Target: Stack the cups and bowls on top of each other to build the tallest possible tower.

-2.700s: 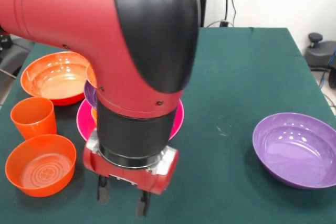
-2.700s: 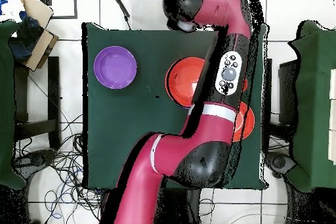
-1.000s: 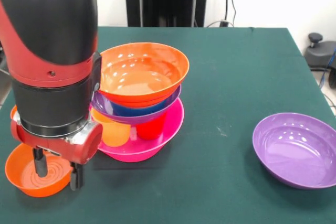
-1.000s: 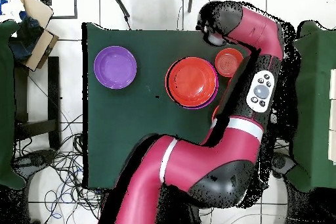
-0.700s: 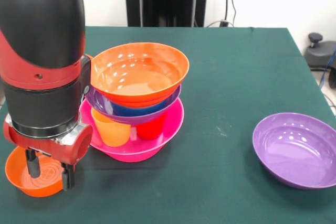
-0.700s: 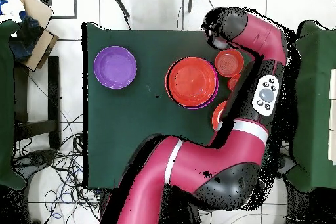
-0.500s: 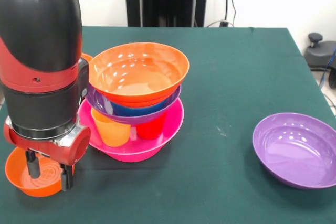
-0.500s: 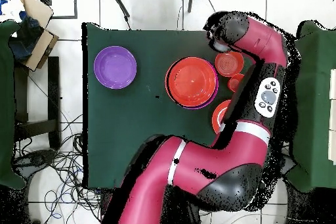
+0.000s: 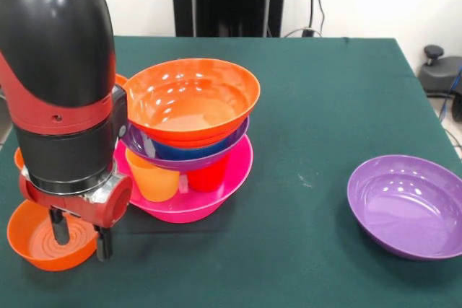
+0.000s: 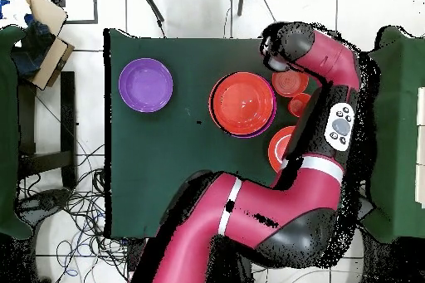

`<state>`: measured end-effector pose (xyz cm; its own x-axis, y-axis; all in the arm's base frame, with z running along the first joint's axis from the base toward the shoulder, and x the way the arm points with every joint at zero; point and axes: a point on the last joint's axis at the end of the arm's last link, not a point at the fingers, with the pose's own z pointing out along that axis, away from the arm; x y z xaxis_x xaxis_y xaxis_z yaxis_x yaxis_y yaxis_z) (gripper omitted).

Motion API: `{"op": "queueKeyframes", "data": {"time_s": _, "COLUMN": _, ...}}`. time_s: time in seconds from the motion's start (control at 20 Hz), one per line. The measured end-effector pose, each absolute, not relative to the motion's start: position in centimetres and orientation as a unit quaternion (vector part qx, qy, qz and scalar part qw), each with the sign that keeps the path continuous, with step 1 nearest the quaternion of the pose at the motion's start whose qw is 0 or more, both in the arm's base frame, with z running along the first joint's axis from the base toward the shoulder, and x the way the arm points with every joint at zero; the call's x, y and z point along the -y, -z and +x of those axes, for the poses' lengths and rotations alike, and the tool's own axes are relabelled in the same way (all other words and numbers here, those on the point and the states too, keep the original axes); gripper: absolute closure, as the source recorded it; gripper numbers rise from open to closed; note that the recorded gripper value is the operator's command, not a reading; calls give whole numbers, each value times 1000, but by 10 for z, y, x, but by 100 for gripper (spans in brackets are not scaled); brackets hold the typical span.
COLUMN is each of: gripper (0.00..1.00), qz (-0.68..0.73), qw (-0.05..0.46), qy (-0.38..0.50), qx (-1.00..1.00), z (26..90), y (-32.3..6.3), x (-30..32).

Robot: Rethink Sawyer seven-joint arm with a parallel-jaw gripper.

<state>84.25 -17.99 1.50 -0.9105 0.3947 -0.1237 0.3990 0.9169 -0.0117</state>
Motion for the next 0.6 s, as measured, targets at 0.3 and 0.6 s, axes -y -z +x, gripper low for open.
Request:
{"op": "queueKeyframes", "data": {"time_s": 0.3, "gripper": 0, "qz": 205, "qw": 62, "qy": 8, "qx": -977, "z": 838, "y": 0, "x": 175}}
{"op": "queueKeyframes", "data": {"time_s": 0.6, "gripper": 0, "qz": 195, "qw": 72, "qy": 16, "qx": -978, "z": 837, "y": 10, "x": 174}}
